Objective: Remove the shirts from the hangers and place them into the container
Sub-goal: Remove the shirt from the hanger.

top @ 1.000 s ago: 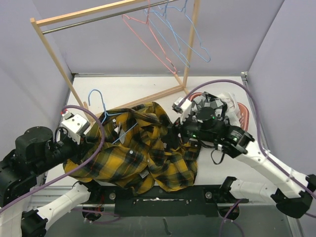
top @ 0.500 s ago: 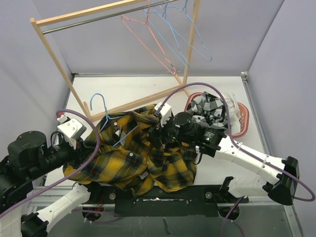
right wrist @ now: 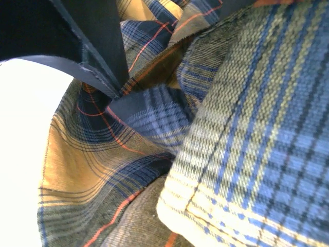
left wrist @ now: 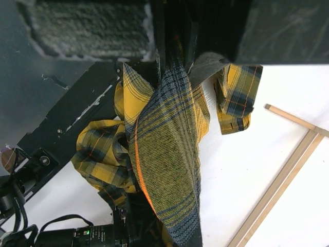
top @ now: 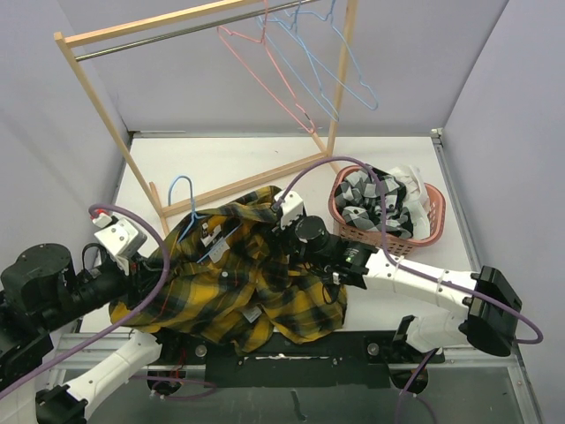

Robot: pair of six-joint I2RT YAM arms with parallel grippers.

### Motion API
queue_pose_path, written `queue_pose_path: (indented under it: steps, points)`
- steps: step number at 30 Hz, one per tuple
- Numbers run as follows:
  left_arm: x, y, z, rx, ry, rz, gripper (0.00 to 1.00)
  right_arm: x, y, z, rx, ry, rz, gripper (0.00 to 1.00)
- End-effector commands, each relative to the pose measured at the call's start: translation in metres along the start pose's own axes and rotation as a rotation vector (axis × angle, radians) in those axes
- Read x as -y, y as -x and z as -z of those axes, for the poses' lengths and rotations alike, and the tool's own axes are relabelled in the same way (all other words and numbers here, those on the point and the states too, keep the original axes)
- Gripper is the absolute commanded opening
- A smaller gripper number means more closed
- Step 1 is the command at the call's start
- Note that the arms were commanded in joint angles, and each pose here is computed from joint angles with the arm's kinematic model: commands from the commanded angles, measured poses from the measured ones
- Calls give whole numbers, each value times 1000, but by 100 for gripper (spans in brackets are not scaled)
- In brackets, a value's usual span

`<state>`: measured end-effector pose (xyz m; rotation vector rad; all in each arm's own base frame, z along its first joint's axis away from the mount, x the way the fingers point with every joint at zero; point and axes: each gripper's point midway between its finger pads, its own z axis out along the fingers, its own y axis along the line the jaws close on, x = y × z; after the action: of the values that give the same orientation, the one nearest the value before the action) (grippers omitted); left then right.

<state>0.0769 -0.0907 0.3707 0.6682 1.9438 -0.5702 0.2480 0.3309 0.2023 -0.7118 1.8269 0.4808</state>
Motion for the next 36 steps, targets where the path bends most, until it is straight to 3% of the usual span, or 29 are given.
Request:
queue_pose_path:
  steps: [1, 5, 6, 15, 24, 29, 36]
  points:
    - [9, 31, 10, 152, -35, -15, 0, 8, 47, 4, 206, -84, -71, 53]
    - [7, 27, 7, 144, -28, -15, 0, 2, 52, 8, 233, -45, -61, 4]
    - [7, 26, 7, 143, -27, -14, 0, 2, 53, 10, 232, -42, -60, 0]
    - [8, 4, -2, 85, -46, -1, 0, 54, 119, 88, 320, -226, -13, 0]
    - [34, -11, 3, 93, -204, -48, 0, 101, 204, 158, 442, -426, 81, 0]
    - [65, -4, 27, 194, -379, -121, 0, 114, 218, 154, 384, -475, 117, 0]
    - [80, 5, 47, 275, -459, -168, 0, 91, 198, 122, 258, -298, 96, 1]
